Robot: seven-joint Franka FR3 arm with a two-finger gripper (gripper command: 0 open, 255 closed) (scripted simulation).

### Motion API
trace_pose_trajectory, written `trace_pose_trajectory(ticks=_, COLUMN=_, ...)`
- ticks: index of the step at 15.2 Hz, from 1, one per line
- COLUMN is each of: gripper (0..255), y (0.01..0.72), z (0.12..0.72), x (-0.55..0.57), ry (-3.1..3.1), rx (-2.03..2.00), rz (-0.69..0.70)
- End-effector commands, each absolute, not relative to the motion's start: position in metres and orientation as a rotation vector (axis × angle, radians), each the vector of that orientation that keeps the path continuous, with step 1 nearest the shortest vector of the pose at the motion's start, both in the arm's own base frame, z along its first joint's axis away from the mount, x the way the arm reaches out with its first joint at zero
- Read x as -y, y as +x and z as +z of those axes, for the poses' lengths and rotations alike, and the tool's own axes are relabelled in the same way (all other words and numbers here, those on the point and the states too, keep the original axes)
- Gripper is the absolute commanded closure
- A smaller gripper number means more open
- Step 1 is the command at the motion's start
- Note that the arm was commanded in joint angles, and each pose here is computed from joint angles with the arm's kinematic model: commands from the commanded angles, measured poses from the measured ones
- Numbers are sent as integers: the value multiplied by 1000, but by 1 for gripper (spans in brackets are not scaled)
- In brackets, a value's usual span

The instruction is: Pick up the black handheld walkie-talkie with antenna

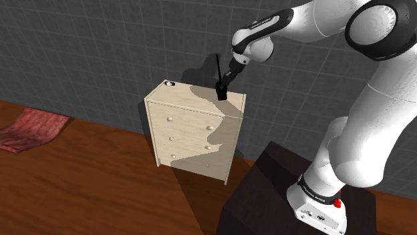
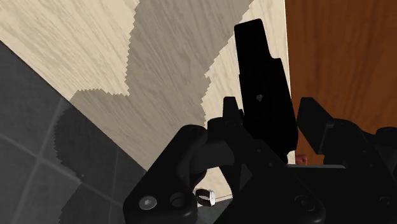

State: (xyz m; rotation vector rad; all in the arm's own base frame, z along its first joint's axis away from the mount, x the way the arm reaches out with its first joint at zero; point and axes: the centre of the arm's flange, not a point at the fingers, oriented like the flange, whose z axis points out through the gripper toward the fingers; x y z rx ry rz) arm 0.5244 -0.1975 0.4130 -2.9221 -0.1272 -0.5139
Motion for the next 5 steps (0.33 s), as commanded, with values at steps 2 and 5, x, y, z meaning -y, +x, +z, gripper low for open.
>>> trace_pose_trajectory(ticks=2, gripper=255, y=524, z=429, x=198, ry=-2922, rx=127, rz=-513)
trace_pose_trajectory(ticks=5, gripper=255, y=524, z=435, x=198, ry=-2922, rx=127, rz=-513)
